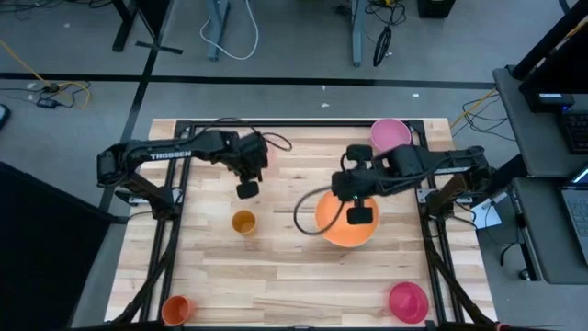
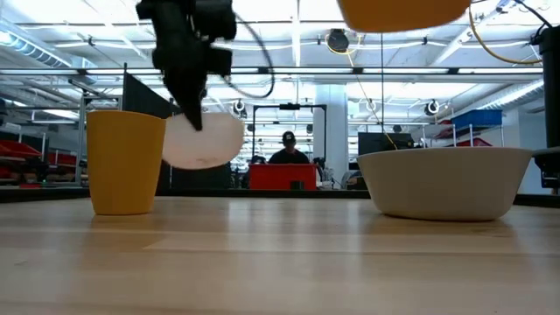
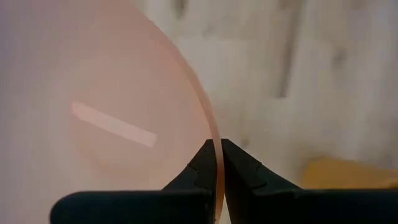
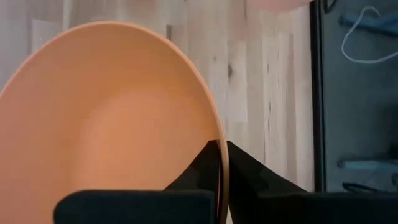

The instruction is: Nest bowls inside each other

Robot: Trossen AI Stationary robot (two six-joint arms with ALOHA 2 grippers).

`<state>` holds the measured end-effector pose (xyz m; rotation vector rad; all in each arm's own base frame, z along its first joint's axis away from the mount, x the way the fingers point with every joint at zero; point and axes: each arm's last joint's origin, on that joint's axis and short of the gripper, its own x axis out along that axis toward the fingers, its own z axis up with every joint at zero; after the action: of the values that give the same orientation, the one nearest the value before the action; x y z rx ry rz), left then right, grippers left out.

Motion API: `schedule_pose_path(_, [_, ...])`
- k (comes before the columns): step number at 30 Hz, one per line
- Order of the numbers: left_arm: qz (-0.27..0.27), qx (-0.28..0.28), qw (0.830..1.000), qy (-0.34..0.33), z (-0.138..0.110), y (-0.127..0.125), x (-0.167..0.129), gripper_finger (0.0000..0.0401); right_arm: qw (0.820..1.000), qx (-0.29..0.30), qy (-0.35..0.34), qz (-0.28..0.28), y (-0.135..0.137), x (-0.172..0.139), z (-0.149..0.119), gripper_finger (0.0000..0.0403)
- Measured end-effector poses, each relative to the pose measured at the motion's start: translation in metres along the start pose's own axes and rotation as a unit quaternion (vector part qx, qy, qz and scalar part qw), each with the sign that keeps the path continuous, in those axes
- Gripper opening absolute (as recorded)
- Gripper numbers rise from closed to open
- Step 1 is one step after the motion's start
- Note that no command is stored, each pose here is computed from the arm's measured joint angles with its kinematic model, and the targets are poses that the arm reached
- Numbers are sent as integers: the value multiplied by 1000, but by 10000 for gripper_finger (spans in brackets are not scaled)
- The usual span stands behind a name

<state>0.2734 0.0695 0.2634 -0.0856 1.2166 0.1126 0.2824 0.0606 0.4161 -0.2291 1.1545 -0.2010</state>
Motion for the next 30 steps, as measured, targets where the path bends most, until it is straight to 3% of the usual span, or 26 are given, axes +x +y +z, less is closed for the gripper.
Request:
schedule_pose_path(7, [-25, 59, 997, -45, 17, -44, -17, 0, 999, -13, -32, -17, 12, -17, -8, 0])
schedule_pose_path(13, [-43, 95, 992, -66, 21, -71, -14, 0, 998, -9, -44, -34, 8, -24, -12, 0])
schedule_pose_path(30, [-96, 118, 988, 1, 36, -116, 73, 0, 998, -8, -49, -30, 9, -23, -10, 0])
